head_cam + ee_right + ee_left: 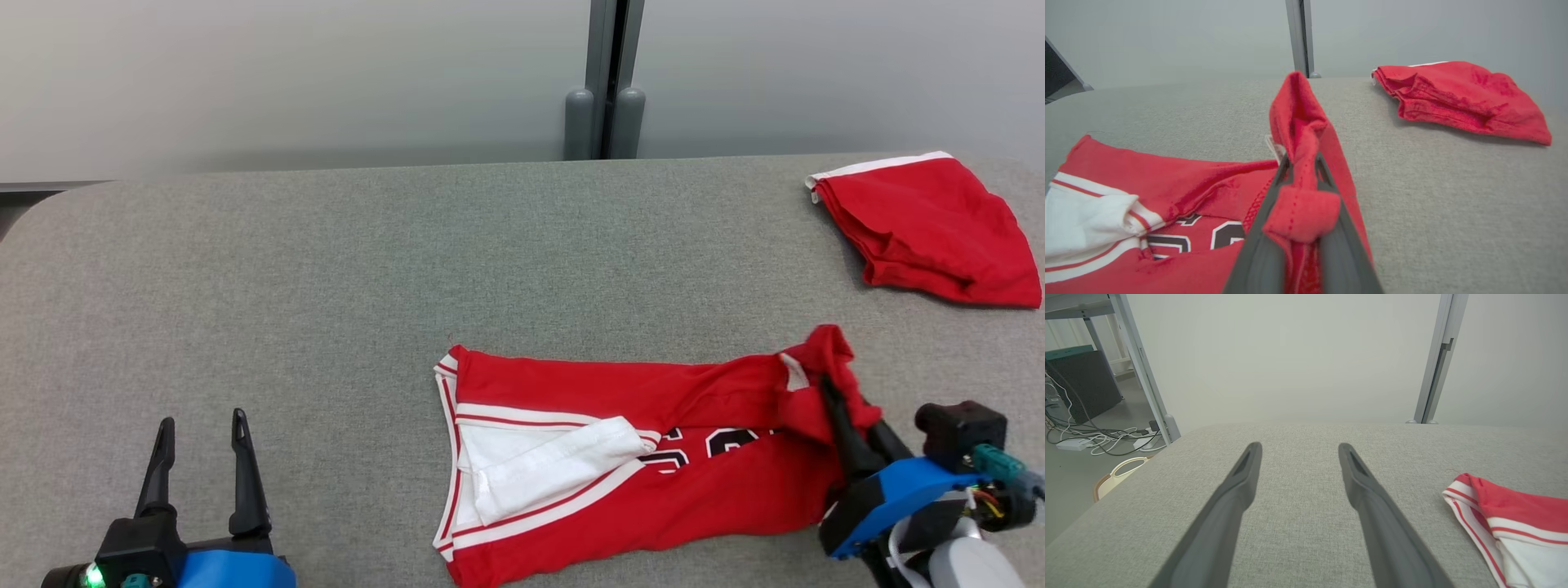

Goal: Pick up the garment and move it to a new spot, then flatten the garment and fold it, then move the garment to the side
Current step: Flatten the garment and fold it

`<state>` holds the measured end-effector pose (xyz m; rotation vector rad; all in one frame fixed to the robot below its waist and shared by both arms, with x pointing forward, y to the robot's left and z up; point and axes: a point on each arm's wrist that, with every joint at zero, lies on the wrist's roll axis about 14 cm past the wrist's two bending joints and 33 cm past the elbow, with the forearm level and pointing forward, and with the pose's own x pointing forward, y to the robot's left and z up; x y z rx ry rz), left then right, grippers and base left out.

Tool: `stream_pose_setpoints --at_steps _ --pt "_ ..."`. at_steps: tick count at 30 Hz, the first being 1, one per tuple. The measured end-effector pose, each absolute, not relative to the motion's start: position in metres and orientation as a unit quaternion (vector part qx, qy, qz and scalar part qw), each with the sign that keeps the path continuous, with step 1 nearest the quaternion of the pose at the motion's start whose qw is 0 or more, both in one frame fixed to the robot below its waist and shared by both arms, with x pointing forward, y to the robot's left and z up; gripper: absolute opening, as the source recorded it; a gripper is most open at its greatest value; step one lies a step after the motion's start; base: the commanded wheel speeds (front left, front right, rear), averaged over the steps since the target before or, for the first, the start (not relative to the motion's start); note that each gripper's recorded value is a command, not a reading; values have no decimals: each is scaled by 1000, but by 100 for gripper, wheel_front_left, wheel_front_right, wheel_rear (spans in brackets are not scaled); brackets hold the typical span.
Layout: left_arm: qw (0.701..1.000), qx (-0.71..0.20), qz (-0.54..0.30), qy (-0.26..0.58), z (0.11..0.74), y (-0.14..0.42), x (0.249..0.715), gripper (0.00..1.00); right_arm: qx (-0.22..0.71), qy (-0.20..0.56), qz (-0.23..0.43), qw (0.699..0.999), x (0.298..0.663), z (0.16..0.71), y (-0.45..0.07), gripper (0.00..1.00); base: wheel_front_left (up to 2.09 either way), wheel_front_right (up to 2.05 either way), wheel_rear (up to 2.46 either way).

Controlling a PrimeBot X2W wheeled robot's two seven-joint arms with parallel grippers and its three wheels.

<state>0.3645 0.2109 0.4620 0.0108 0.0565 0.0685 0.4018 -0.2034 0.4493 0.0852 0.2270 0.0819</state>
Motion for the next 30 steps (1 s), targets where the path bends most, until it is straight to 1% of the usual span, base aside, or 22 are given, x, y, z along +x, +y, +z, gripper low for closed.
stream_pose_setpoints --at_steps 7,9,10,11,12,15,16,17,24,30 --pt "999 3 33 30 461 210 364 100 75 102 117 985 400 460 -136 0 0 0 0" --pt "999 2 35 31 460 210 363 100 93 106 150 979 399 460 -105 0 0 0 0" --pt "999 2 35 31 460 210 363 100 93 106 150 979 399 460 -105 0 0 0 0" --pt "999 1 36 31 461 211 363 100 103 100 169 975 402 465 -87 0 0 0 0" --pt "999 1 36 31 461 211 363 100 103 100 169 975 402 465 -87 0 0 0 0" --pt "999 0 36 30 461 211 363 100 113 98 201 968 405 468 -61 0 0 0 0" --pt "999 -1 37 32 460 212 362 100 114 97 225 963 406 469 -44 0 0 0 0" --pt "999 -1 37 32 460 212 362 100 114 97 225 963 406 469 -44 0 0 0 0" --pt "998 -2 44 34 459 218 360 100 139 101 297 939 403 472 8 0 0 0 0" --pt "998 -5 53 35 459 221 359 100 147 110 323 929 404 465 29 0 0 0 0"
